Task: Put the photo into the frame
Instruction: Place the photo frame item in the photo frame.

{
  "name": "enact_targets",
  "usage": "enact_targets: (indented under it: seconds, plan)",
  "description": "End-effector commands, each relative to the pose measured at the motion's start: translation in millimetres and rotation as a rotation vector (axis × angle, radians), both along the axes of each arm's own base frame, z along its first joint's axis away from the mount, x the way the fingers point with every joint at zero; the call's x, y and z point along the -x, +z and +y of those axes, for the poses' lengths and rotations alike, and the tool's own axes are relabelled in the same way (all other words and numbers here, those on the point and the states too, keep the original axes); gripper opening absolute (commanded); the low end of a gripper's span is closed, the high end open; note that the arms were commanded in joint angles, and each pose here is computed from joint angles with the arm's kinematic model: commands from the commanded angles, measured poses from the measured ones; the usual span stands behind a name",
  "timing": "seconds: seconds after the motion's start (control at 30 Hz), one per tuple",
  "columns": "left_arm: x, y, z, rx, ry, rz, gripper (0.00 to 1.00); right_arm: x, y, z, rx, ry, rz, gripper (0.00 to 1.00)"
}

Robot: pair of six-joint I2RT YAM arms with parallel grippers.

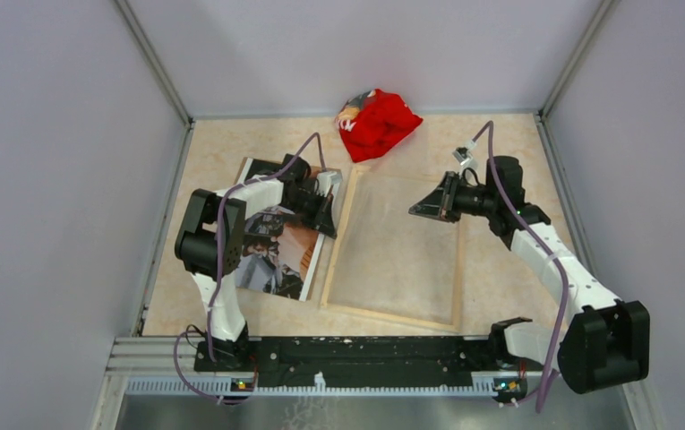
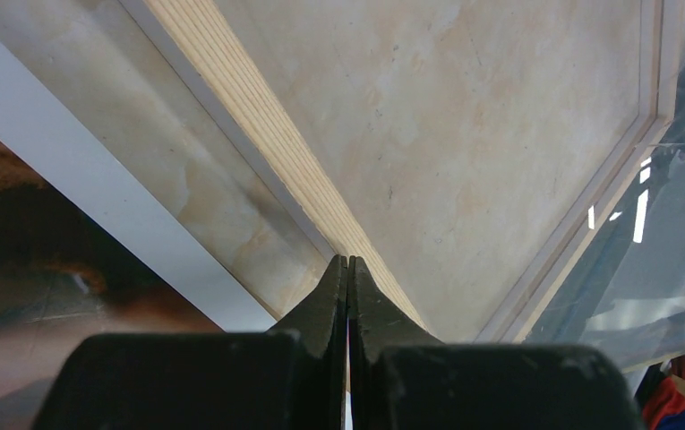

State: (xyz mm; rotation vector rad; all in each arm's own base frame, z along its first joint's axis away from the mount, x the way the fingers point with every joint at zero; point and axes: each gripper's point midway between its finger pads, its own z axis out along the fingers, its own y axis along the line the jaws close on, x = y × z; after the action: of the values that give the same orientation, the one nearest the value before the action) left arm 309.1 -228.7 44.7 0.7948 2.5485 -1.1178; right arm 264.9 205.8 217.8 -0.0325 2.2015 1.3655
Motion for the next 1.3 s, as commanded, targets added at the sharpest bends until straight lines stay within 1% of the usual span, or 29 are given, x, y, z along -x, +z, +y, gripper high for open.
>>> enact_targets:
  seconds: [0.0, 0.17, 0.73, 1.0, 1.27]
  plan:
    - [0.7, 13.6, -1.9, 0.039, -0.011, -0.035, 0.00, -9.6, 25.0, 5.7, -0.002, 0.030, -0.106, 0.00]
    - [-0.1, 14.1, -1.5, 0.041, -0.009, -0.036, 0.00, -9.6, 30.3, 7.1, 0.000, 0.045, -0.121, 0.00]
    - [-1.6, 13.3, -3.0, 0.045, -0.008, -0.032, 0.00, -16.0, 18.6, 6.3, 0.037, 0.043, -0.090, 0.00]
    - [-1.3, 13.5, -3.4, 0.048, -0.010, -0.030, 0.00, -23.7, 14.7, 0.9, 0.108, 0.028, -0.076, 0.00]
    - [-1.0, 13.3, -3.4, 0.048, -0.013, -0.029, 0.00, -19.5, 16.6, -3.5, 0.147, 0.042, -0.087, 0.00]
